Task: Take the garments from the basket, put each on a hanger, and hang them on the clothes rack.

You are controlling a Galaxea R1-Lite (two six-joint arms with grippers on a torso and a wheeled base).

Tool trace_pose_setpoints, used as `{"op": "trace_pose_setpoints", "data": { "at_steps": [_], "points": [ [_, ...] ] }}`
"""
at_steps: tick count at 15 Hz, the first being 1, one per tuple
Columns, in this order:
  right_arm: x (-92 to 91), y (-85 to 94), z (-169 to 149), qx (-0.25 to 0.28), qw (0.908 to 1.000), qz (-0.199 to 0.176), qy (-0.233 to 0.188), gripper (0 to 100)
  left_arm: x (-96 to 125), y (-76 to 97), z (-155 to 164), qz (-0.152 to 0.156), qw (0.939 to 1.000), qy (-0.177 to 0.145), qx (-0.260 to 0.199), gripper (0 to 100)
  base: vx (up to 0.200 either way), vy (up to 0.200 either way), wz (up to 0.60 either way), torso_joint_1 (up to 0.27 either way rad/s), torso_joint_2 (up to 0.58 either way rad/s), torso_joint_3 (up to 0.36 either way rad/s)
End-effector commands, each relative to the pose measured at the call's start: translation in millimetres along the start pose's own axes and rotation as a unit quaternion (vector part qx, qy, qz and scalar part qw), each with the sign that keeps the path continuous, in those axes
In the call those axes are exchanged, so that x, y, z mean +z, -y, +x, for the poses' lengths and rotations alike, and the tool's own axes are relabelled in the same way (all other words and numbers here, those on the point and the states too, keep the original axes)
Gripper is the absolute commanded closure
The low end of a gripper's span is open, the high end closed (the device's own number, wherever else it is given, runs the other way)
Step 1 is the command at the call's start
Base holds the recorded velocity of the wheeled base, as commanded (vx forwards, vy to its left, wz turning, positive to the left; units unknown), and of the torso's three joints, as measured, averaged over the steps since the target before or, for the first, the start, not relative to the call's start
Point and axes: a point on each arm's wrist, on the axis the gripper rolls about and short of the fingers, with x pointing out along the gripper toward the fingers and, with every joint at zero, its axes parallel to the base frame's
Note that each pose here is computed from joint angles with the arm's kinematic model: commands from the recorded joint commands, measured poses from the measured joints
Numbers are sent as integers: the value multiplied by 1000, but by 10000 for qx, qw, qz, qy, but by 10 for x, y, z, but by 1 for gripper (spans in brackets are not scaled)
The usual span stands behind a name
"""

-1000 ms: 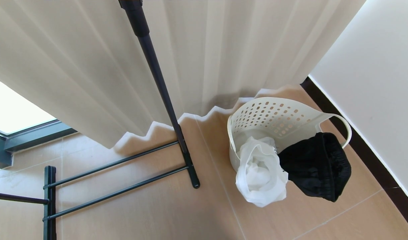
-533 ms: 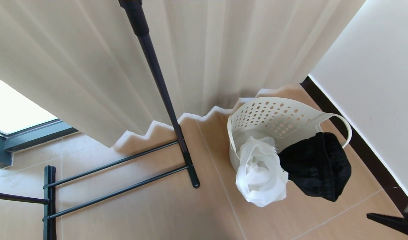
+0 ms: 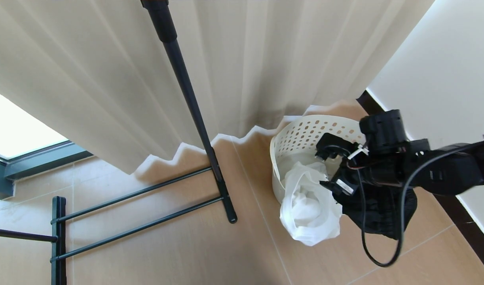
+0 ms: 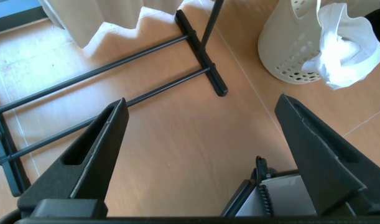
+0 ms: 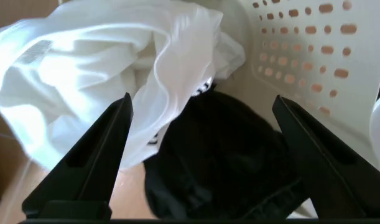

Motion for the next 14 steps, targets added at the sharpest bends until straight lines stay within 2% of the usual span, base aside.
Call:
{"op": "trace_pose_setpoints", "data": {
  "at_steps": [1, 5, 10, 14],
  "points": [
    [134, -116, 522, 78, 9991, -319, -266, 0, -1, 0, 0, -2, 10000, -1, 5, 0, 0, 0, 0, 0, 0, 0],
    [147, -214, 646, 20, 9984, -389, -399, 0, 1, 0, 0, -1, 10000, 6, -3, 0, 0, 0, 0, 0, 0, 0],
    [161, -213, 838, -11, 9985, -347, -420, 0, 1, 0, 0, -1, 10000, 7, 5, 0, 0, 0, 0, 0, 0, 0],
    [255, -175, 1024, -244, 9993, -252, -141, 0, -1, 0, 0, -2, 10000, -1, 5, 0, 0, 0, 0, 0, 0, 0]
  ]
}}
